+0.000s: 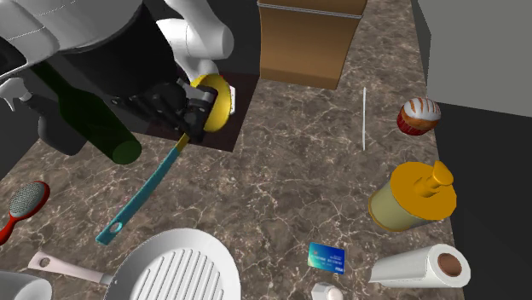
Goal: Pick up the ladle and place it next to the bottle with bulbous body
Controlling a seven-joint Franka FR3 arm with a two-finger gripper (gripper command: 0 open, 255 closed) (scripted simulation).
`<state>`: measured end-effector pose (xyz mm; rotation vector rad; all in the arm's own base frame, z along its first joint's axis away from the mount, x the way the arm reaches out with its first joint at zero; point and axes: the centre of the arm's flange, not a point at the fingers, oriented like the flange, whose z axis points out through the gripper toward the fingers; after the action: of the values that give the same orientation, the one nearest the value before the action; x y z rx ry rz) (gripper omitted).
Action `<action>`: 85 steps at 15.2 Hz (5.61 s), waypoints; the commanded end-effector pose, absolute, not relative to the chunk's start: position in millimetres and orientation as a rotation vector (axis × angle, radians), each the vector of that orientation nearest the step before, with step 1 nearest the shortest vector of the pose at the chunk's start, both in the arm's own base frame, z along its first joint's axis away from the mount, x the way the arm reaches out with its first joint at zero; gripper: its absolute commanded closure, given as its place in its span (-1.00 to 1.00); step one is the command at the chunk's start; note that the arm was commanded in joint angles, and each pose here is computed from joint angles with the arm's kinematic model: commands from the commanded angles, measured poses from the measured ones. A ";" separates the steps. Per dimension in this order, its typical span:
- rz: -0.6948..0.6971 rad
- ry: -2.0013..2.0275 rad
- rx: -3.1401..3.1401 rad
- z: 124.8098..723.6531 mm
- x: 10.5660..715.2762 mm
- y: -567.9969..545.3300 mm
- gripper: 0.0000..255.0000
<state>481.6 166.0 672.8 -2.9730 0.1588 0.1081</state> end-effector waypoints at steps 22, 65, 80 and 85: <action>0.109 0.157 -2.973 675.7 555.8 -123.0 1.00; 0.109 0.157 -2.973 448.6 555.8 -123.0 1.00; 0.109 0.157 -2.973 369.4 555.8 -123.0 1.00; 0.109 0.157 -2.973 362.1 555.8 -123.0 1.00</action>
<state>558.4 -123.2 367.3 -2.9759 0.1573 0.0896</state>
